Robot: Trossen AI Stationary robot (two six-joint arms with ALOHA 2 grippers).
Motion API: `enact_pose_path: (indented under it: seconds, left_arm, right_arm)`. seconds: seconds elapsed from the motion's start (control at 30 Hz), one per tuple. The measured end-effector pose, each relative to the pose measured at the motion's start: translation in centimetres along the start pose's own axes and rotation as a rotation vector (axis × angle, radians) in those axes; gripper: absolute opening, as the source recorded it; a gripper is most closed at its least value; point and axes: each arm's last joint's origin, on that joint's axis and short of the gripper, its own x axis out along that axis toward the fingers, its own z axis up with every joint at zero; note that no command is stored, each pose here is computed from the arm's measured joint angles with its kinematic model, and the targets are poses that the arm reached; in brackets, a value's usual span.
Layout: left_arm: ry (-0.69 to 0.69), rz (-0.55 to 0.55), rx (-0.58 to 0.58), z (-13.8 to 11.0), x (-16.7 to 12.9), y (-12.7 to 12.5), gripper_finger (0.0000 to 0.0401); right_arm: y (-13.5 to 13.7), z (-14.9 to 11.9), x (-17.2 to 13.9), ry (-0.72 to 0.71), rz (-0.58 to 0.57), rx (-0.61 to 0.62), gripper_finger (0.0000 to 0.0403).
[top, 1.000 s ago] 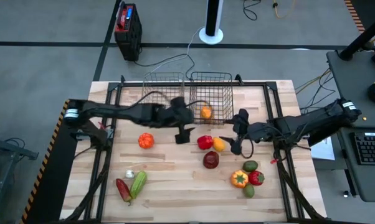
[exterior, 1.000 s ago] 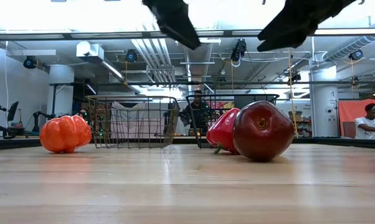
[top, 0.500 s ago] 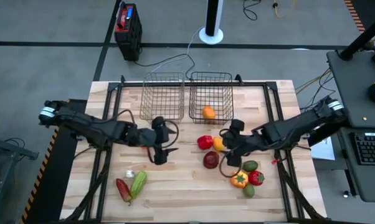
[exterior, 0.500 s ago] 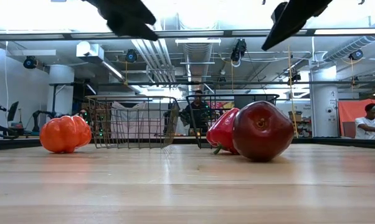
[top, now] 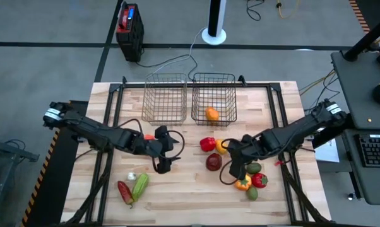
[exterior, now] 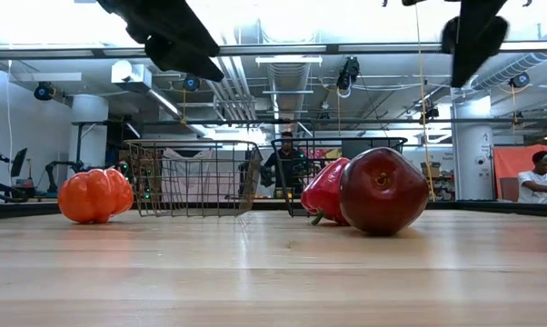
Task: Sort produce into baskets
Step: Put the red apple into the silver wire basket
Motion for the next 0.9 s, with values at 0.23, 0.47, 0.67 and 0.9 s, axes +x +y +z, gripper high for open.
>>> enact_pose_path:
  seconds: [0.23,0.47,0.67,0.9]
  left_arm:
    - [-0.019,-0.010,0.043,-0.1,1.6,-0.8,0.0311]
    - [0.028,0.001,0.141,-1.2,4.6,-1.7,0.0311]
    - [0.053,-0.003,0.158,-0.5,6.9,-2.8,0.0311]
    - [0.086,-0.034,0.249,-0.4,10.0,-4.2,0.0304]
  right_arm:
    - [-0.2,-1.4,1.1,0.001,-0.054,0.141,0.0325]
    - [-0.7,-2.4,3.0,-0.034,-0.087,0.245,0.0325]
    - [-0.7,-2.3,3.6,-0.073,-0.054,0.326,0.0325]
    - [-0.8,-2.4,4.2,-0.115,-0.049,0.422,0.0325]
